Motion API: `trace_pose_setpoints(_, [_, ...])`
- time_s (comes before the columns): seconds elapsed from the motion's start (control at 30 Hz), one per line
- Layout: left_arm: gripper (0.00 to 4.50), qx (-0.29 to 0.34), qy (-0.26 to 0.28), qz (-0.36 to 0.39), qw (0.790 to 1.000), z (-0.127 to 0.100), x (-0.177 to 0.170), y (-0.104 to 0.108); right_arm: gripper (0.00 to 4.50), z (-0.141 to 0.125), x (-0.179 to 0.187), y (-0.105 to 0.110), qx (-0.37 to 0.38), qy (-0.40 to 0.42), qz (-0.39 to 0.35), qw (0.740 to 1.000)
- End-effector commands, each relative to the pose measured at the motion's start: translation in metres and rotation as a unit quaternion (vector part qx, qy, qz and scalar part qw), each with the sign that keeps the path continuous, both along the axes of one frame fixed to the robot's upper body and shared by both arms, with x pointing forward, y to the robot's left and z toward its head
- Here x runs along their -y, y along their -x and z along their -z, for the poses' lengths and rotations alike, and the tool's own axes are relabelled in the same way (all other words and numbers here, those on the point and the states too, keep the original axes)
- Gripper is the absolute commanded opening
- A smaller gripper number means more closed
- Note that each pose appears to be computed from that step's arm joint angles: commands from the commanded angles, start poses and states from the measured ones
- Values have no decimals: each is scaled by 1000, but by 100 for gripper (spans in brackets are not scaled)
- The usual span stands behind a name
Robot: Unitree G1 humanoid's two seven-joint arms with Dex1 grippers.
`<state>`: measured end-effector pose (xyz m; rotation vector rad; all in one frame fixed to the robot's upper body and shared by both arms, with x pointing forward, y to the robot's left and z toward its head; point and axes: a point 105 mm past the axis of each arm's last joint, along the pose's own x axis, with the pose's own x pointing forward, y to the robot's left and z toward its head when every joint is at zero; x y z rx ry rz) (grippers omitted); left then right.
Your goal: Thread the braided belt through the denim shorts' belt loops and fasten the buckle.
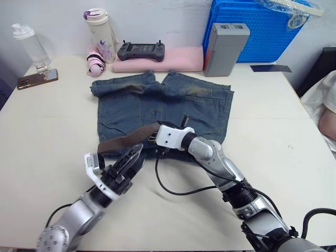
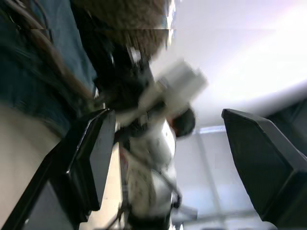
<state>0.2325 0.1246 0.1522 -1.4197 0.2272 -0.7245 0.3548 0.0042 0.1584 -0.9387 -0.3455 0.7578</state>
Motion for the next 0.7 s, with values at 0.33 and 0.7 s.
trace_pose_setpoints(0.33, [386, -31, 47, -24, 998, -9, 6, -27, 0, -22, -7, 8, 31, -18, -12, 999])
trace_pose_setpoints(0.7, [184, -18, 72, -33, 997, -16, 3, -34, 0, -22, -8, 9, 33, -16, -13, 999])
